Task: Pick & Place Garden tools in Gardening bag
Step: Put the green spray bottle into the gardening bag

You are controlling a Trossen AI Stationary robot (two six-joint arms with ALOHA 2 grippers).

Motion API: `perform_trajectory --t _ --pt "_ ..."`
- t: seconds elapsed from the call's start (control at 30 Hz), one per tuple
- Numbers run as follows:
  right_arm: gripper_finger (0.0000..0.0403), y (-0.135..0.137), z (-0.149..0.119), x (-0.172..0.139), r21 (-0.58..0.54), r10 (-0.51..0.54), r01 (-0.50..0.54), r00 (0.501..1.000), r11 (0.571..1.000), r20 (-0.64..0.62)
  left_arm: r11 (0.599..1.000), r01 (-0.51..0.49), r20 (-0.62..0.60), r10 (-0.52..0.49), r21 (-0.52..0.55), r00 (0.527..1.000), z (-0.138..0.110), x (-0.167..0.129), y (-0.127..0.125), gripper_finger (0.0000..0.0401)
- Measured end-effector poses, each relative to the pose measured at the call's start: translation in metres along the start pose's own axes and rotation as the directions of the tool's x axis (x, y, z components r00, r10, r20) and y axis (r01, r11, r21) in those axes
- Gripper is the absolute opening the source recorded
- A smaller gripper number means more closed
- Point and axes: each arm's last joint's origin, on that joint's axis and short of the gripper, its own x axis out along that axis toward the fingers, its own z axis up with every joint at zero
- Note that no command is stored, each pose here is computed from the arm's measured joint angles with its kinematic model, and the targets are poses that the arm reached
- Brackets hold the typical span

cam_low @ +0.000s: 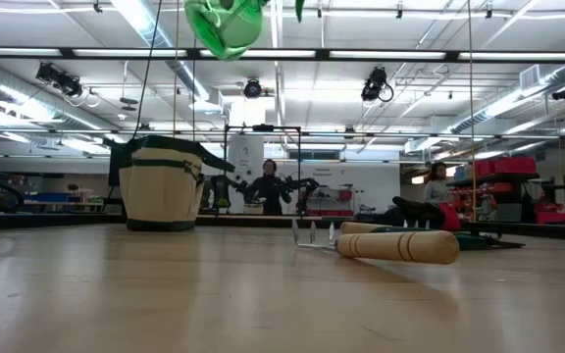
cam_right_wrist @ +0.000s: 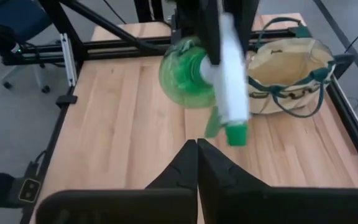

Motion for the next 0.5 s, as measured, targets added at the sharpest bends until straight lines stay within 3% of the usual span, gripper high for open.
perform_trajectory --t 0.27,0.5 --pt "0.0001 0.000 -0.015 0.009 -0.004 0.020 -0.020 1.000 1.000 0.017 0.998 -0.057 0.000 0.057 0.001 0.998 0.001 -0.014 0.001 0.0062" --pt "0.0000 0.003 -0.032 -0.007 0.009 0.026 -0.027 0.991 1.000 0.134 0.992 -0.130 0.000 0.130 0.004 0.992 0.000 -0.030 0.003 0.0062"
